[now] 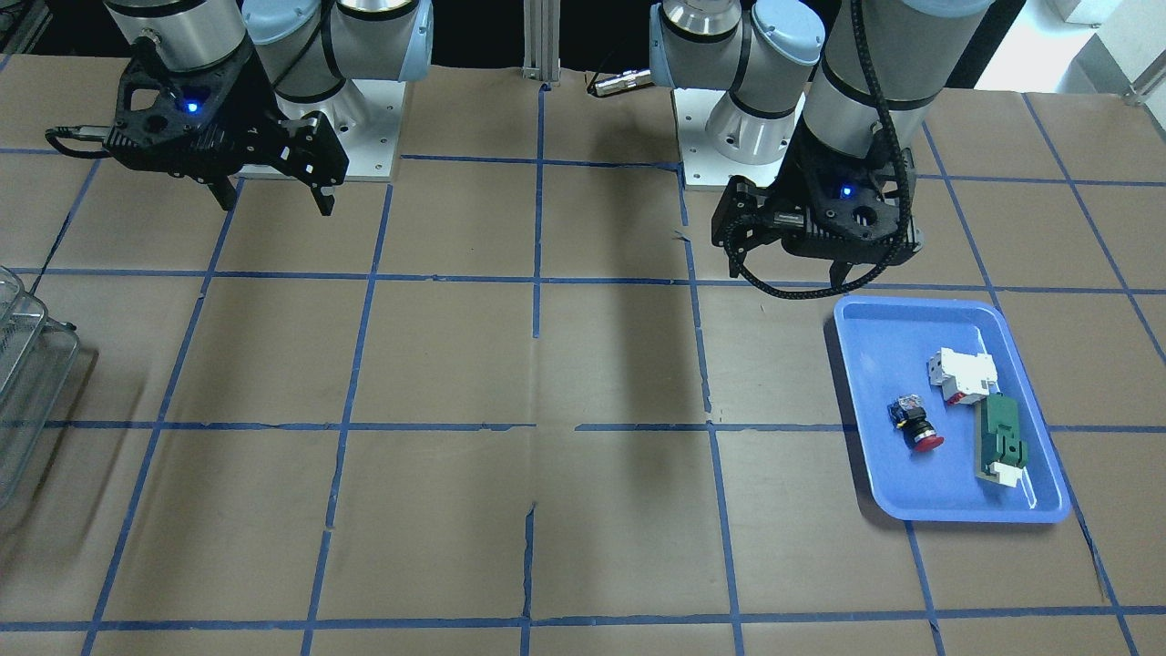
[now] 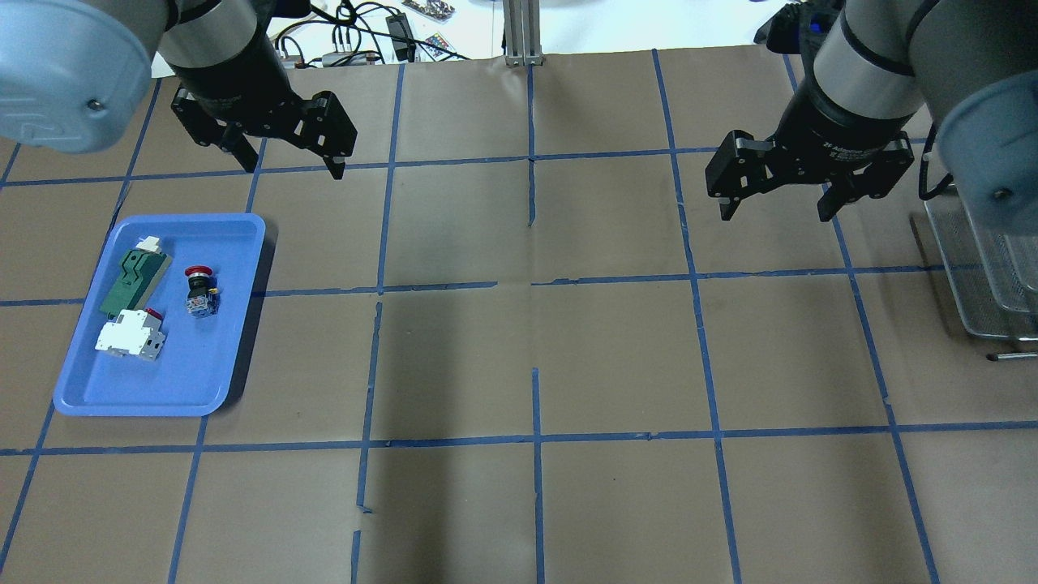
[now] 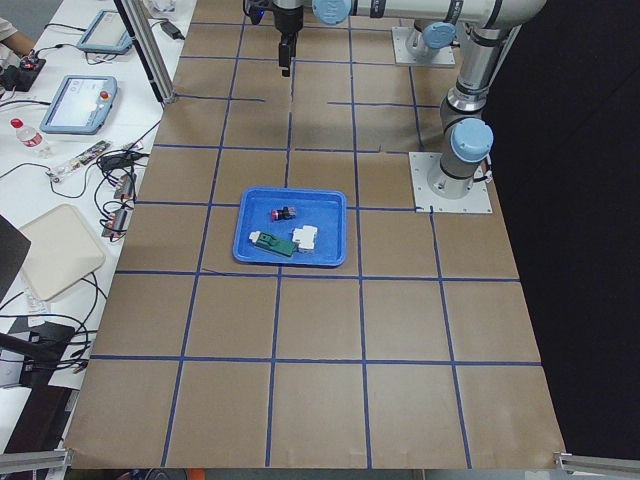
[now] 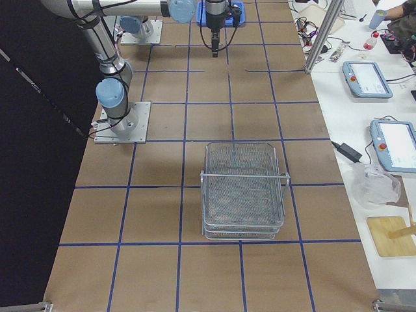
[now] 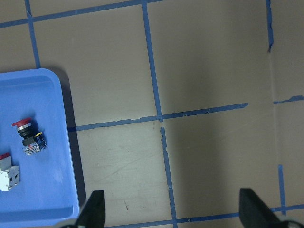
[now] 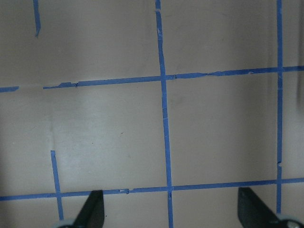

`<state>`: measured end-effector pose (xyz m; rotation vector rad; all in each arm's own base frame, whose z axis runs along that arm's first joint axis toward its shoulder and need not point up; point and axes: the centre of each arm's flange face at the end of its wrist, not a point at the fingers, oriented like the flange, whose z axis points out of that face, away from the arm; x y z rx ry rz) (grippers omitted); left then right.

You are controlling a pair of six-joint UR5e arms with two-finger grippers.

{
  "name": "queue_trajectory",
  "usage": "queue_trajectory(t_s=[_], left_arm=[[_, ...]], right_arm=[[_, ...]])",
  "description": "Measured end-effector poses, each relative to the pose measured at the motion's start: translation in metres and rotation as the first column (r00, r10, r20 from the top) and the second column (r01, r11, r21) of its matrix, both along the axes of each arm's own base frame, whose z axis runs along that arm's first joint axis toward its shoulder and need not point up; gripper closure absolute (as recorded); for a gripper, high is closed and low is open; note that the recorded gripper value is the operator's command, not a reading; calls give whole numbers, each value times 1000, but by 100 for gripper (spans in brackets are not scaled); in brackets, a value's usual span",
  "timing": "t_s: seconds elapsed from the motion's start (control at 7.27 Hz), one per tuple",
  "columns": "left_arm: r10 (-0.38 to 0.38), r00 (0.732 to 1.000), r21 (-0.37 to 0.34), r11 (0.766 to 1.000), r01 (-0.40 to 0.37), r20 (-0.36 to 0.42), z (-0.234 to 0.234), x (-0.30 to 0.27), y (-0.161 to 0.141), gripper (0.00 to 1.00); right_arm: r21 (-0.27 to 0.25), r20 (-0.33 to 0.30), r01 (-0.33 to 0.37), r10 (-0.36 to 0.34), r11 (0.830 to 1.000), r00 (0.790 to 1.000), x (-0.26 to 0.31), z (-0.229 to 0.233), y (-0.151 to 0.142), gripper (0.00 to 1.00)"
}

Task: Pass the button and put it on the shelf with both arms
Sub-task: 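Move the left gripper down toward the red push button in the blue tray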

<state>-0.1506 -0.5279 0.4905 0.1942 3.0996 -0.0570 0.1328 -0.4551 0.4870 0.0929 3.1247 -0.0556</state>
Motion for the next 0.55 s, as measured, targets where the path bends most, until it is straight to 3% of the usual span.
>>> queue_trajectory(t_s=[0.41,0.55], left_arm=[[17,1000,5,1000,-17,6,-3,16,-2,0],[64,998,18,998,-65,10,-11,44,-9,0]], right_arm=[[2,-1,5,-5,1000,1000,-1,-1,0,0],[2,-1,5,-5,1000,1000,0,-1,0,0]])
